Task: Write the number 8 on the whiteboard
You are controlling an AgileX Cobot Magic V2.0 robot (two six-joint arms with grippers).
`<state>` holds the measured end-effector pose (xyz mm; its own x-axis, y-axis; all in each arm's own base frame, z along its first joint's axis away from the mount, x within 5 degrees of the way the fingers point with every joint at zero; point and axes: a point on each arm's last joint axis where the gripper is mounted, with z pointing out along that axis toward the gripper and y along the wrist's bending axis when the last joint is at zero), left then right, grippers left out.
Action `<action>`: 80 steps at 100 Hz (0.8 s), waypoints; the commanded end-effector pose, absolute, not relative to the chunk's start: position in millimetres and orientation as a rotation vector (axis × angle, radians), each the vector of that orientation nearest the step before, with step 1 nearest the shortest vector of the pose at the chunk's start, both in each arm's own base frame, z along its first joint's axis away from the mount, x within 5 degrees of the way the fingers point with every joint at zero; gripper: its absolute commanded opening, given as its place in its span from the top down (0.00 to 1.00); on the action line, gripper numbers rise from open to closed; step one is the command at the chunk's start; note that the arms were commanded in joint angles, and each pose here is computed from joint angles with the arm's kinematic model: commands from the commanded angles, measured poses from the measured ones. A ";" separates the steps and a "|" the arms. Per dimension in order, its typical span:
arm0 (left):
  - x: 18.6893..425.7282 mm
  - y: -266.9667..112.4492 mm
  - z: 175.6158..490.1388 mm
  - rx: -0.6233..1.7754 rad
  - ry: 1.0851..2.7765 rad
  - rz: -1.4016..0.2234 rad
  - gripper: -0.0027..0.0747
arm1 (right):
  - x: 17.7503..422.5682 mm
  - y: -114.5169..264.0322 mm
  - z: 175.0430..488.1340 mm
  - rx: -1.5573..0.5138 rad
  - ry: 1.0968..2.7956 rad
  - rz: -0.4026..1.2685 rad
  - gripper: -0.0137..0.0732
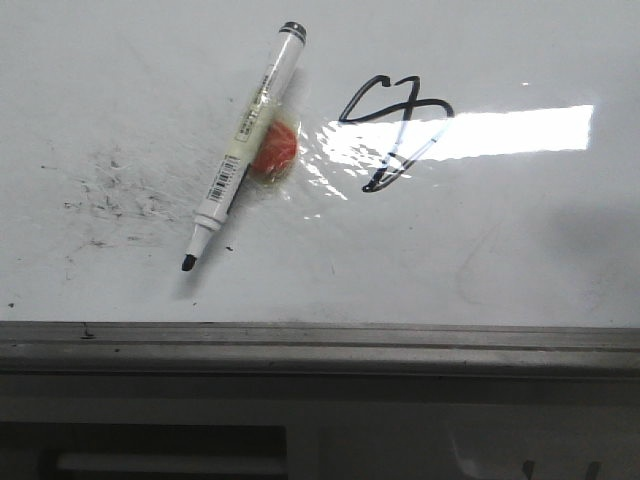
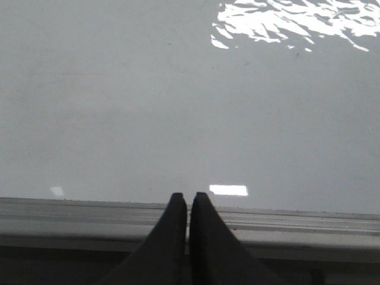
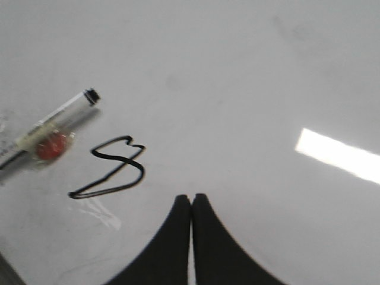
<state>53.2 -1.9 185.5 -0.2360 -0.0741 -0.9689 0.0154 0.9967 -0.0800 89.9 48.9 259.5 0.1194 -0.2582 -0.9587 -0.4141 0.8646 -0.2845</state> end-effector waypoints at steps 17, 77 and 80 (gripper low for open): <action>53.5 -1.7 177.4 -0.053 1.776 -0.089 0.99 | 92.9 30.3 233.5 -0.396 1.424 0.037 0.92; 53.5 -1.7 177.4 -0.053 1.776 -0.089 0.99 | 54.3 0.2 181.9 -0.188 1.751 -0.179 0.92; 53.5 -1.7 177.4 -0.053 1.776 -0.089 0.99 | 52.8 0.3 180.0 -0.189 1.765 -0.178 0.92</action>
